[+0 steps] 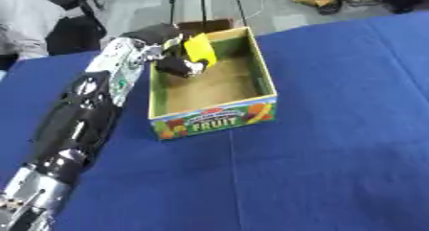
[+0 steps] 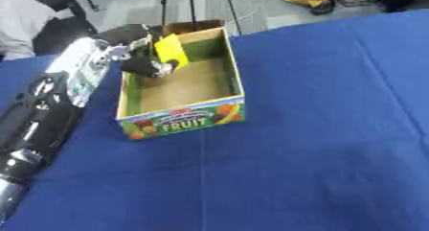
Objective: Pick up objects on the table and place them in the box.
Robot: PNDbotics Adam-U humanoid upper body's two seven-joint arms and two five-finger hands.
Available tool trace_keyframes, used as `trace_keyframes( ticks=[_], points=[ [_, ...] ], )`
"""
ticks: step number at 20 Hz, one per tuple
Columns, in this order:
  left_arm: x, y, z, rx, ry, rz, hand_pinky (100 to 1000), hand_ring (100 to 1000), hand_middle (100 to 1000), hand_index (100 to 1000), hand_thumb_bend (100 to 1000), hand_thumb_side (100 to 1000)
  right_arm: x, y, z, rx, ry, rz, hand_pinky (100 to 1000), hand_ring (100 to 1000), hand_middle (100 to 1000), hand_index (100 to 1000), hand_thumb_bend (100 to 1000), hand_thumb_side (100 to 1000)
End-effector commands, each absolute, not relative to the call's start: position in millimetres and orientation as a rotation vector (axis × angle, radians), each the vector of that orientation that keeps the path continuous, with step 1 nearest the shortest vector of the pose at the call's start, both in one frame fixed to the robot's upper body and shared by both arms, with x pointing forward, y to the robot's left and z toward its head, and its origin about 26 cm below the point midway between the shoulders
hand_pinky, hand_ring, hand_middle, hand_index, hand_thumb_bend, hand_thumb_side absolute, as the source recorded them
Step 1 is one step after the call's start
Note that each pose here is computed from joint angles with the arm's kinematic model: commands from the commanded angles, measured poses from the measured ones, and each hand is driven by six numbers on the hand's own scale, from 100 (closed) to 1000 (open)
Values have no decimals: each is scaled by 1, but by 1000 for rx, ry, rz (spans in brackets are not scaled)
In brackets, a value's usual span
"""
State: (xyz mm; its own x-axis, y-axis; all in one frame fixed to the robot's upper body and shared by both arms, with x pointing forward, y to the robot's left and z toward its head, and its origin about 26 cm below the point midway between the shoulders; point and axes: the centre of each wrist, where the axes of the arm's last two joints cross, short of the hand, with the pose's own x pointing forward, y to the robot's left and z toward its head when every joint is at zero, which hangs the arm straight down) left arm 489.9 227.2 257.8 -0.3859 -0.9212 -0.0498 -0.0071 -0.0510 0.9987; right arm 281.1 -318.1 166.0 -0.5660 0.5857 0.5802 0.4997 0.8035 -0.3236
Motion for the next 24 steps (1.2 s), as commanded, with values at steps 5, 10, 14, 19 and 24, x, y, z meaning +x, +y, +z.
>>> trace_keyframes(
  ticks=[5,10,14,19,24],
  points=[
    [492,229,264,1081,-1426,-1579,575,736,709,884,228,858,280,-319,173,-811,-2309,178,706,813,605,752,100,701],
    [491,231,263,1099,-1372,-1636,614,775,748,957,570,856,279,-318,172,-807,-2302,190,706,813,605,753,100,700],
    [491,236,264,1152,-1296,-1645,706,832,817,1000,716,852,279,-318,171,-799,-2299,195,708,814,605,753,100,701],
    [483,235,286,1232,-1414,-1542,606,759,735,927,608,993,279,-318,170,-796,-2290,191,708,814,605,753,100,699],
    [467,238,334,1283,-1663,-1280,438,609,597,779,354,943,277,-321,168,-807,-2280,168,707,813,606,753,100,697]
  ],
)
